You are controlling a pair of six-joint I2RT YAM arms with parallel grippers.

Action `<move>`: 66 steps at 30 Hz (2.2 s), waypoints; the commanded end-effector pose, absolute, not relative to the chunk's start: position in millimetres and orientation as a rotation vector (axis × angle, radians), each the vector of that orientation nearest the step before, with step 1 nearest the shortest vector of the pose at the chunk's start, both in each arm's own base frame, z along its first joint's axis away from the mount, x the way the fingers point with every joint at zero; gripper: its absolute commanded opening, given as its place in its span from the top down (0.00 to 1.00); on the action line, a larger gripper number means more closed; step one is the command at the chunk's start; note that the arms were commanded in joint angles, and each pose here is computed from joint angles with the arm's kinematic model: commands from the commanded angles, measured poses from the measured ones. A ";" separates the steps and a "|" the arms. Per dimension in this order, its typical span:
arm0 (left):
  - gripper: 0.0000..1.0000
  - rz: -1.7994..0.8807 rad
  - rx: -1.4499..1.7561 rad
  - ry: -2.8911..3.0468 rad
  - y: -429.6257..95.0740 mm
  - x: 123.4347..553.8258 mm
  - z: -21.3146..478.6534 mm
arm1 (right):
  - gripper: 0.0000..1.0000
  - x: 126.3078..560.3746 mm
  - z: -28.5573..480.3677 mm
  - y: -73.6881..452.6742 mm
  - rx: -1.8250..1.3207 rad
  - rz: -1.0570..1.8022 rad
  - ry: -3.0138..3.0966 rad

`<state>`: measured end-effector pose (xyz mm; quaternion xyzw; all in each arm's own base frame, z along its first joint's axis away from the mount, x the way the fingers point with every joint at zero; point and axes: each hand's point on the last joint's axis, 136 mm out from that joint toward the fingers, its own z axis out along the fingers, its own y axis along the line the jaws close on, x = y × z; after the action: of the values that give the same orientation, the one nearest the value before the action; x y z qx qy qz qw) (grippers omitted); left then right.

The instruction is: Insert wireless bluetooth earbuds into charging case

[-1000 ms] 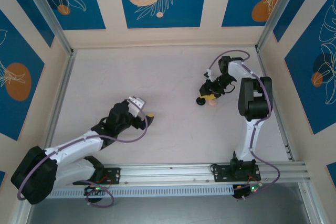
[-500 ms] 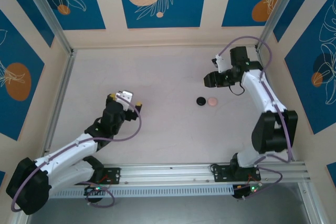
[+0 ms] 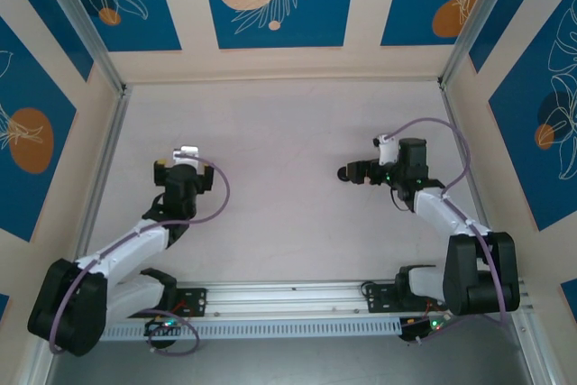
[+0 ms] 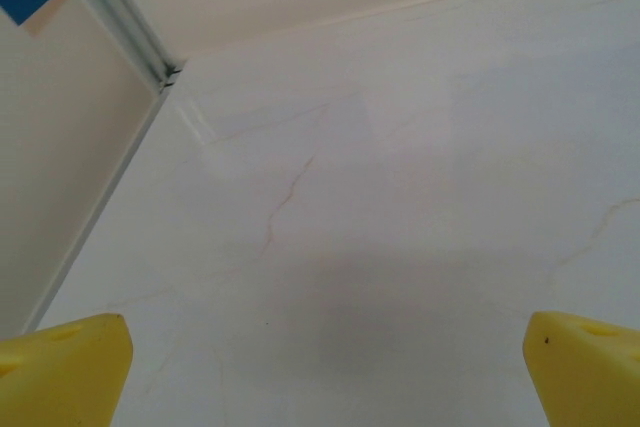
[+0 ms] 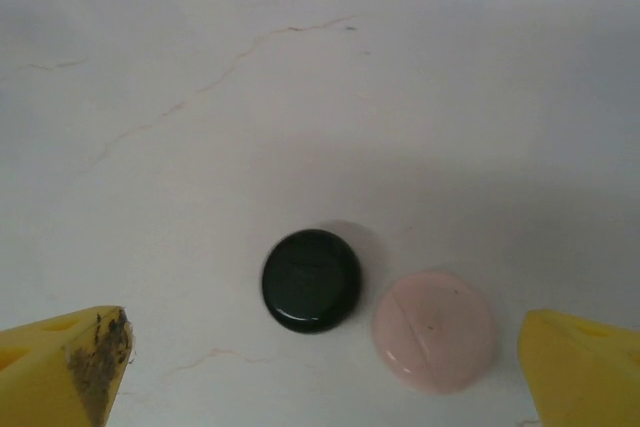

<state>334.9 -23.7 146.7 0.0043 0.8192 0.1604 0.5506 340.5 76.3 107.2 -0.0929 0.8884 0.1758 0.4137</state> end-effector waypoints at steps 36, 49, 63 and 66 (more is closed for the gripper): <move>0.00 0.175 -0.055 1.875 6.6 391.3 95.6 | 0.01 394.8 94.6 34.2 -0.078 0.279 1.954; 0.00 0.167 -0.034 1.882 3.3 392.2 95.1 | 0.01 394.7 94.7 34.2 -0.078 0.279 1.954; 0.00 0.157 -0.013 1.890 0.4 393.4 94.1 | 0.01 394.8 94.6 34.2 -0.077 0.280 1.955; 0.00 0.155 -0.014 1.895 0.0 394.3 93.7 | 0.01 394.5 94.6 34.2 -0.078 0.279 1.954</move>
<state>387.9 1.7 84.9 -0.0073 0.8167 0.0731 0.5724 387.2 36.8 82.8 -0.0380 0.8367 0.1255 0.5317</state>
